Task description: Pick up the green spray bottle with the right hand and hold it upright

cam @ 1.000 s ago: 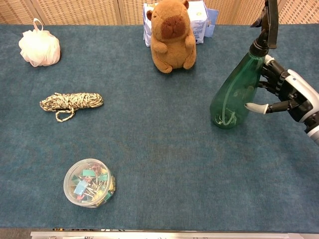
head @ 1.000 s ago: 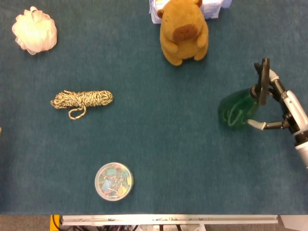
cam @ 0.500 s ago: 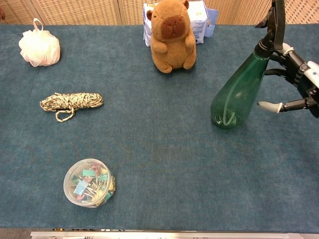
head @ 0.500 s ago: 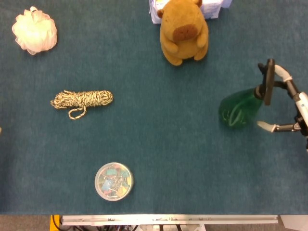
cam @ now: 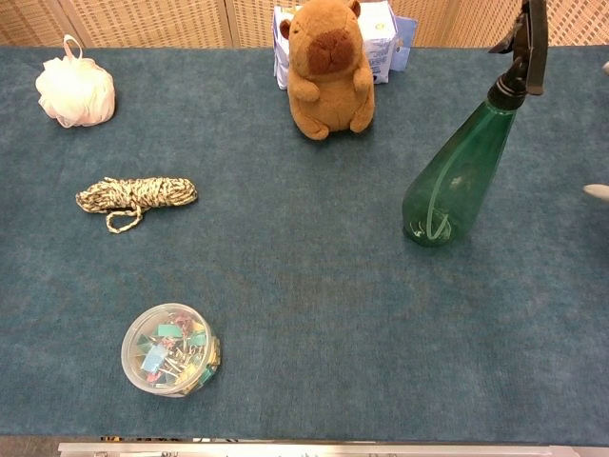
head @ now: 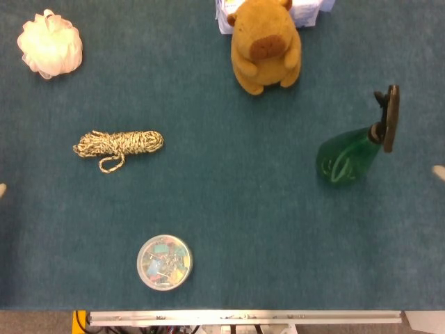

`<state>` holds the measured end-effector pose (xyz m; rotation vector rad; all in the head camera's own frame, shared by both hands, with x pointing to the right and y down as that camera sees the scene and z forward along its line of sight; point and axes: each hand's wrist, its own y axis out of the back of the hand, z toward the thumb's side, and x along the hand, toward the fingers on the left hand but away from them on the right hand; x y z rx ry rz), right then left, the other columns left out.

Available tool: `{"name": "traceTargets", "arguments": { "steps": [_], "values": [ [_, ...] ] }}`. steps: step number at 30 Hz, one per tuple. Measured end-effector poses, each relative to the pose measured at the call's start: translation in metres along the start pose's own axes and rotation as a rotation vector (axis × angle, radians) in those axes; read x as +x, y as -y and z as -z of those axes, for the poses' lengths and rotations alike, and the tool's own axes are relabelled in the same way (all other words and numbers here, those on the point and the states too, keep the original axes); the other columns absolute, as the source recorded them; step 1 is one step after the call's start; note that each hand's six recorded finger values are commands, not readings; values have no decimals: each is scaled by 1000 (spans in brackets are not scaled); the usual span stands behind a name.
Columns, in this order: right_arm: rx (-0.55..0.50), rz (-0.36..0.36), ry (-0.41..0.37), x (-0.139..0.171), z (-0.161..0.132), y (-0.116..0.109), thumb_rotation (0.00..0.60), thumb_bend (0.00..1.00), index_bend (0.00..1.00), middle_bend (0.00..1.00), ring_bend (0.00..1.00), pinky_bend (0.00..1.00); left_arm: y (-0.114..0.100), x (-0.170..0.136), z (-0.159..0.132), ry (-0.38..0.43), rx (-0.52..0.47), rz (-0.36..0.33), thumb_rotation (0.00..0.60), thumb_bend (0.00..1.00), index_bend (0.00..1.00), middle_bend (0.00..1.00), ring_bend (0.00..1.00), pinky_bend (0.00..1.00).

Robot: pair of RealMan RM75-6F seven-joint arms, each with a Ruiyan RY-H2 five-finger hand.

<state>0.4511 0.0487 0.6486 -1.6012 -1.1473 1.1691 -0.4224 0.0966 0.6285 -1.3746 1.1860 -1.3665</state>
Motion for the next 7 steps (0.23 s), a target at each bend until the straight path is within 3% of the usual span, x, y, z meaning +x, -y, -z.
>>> {"name": "traceTargets", "arguments": {
  "steps": [3,7],
  "values": [
    [178,7,88,8,12,-13,600,0,158,143,15,194,2,2,0,3,1,3,600,38,549,466,240,290],
    [306,-1,176,17,22,-24,600,0,160,148,15,194,5,3,-1,5,4,9,600,38,549,466,240,290]
  ]
}}
